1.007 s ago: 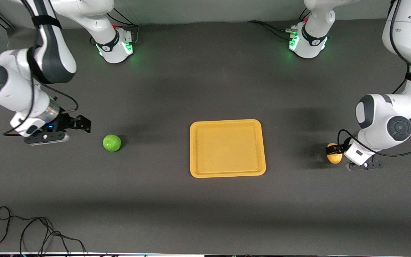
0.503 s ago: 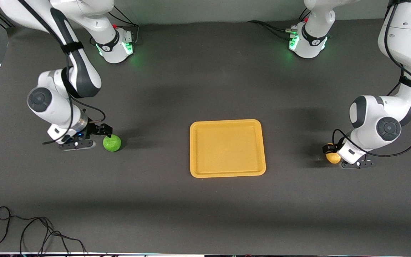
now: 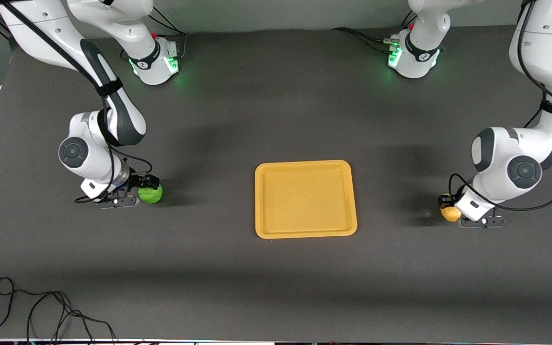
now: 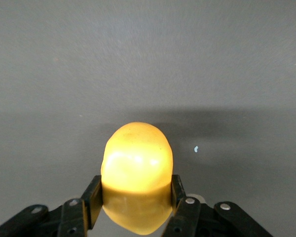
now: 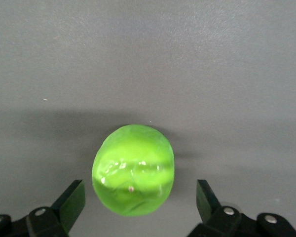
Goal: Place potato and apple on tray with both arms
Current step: 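Grasp the potato with the left gripper while the right gripper grasps the apple, then carry the potato with the left gripper toward the tray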
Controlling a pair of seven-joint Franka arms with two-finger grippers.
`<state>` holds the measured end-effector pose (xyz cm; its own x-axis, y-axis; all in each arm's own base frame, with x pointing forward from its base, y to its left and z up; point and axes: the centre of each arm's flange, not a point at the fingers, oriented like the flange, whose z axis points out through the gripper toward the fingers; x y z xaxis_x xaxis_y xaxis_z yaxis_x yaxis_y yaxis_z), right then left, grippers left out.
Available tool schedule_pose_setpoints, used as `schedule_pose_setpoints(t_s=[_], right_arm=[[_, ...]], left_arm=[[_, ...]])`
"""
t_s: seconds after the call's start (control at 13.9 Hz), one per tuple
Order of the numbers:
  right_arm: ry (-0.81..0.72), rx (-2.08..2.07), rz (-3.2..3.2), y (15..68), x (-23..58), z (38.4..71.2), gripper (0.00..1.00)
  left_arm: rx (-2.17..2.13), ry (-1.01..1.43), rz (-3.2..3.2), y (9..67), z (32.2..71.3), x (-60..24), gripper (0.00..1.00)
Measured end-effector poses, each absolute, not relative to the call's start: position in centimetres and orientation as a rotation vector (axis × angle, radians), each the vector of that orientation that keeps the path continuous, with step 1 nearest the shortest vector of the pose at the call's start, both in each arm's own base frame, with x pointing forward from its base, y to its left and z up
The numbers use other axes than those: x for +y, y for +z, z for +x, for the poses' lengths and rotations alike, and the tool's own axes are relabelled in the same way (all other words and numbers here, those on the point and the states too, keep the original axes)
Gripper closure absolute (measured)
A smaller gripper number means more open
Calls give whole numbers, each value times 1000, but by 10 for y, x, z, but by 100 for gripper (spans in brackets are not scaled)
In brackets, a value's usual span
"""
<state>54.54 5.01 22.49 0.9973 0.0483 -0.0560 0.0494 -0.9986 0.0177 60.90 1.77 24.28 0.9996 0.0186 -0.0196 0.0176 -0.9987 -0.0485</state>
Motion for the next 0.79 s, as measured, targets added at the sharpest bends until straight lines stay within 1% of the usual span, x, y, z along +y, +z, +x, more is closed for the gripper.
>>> schedule_pose_setpoints(t_s=[0.29, 0.5, 0.58, 0.65, 0.79], right_arm=[[-72, 9, 3124, 198, 49, 546, 0], [-82, -7, 3124, 186, 49, 545, 0], [-80, -16, 3124, 186, 50, 545, 5], [-74, -25, 3125, 188, 50, 547, 5], [-63, -32, 3125, 196, 51, 553, 22]], left_arm=[[41, -68, -3064, 349, 613, -16, 41], [56, -31, -3091, 427, 600, -56, 41], [57, -12, -3102, 446, 597, -65, 41], [60, -1, -3107, 463, 595, -70, 41], [56, 26, -3124, 488, 591, -76, 41]])
